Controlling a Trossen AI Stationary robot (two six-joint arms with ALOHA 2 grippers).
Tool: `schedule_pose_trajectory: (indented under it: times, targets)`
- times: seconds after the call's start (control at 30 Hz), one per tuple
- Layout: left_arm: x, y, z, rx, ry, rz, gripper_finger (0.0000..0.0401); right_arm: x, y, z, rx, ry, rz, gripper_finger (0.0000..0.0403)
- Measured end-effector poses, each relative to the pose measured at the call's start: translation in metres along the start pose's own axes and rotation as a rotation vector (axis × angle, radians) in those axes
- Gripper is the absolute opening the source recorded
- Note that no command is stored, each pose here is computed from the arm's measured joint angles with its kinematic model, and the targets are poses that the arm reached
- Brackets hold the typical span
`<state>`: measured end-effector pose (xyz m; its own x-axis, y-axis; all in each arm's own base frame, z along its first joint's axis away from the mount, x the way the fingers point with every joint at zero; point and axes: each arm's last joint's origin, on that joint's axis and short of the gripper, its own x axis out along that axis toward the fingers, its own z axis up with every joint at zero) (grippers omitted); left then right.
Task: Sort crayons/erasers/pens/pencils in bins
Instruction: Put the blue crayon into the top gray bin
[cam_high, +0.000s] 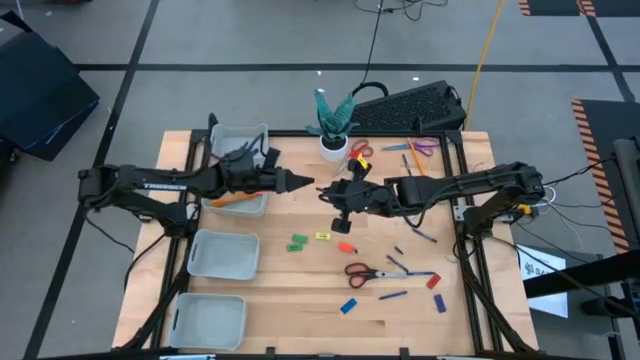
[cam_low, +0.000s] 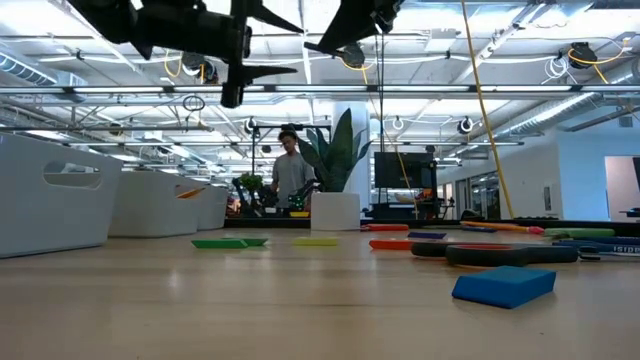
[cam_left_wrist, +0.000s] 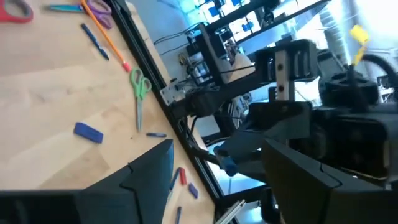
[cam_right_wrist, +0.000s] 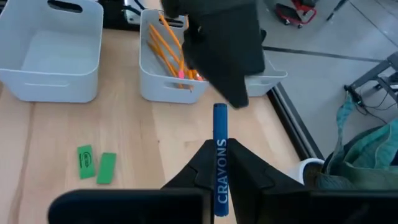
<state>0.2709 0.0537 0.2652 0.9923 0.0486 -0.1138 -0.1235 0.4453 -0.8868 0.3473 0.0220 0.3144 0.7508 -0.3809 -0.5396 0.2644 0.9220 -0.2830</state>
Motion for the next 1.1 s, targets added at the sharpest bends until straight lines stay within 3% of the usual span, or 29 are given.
schedule_pose_trajectory:
  times: [0.43, 0.73, 1.1]
  targets:
    - [0.016, 0.003, -0.013, 0.041, -0.023, -0.013, 0.0238, 0.007, -0.010, 0.000, 0.017, -0.023, -0.026, 0.0016]
    - [0.018, 0.004, -0.013, 0.079, -0.040, -0.016, 0.0146, 0.007, -0.010, 0.003, 0.012, -0.052, 0.033, 0.0018]
    - [0.018, 0.001, -0.011, 0.123, -0.052, -0.049, 0.0065, 0.007, -0.009, 0.004, 0.027, -0.060, 0.047, 0.0019]
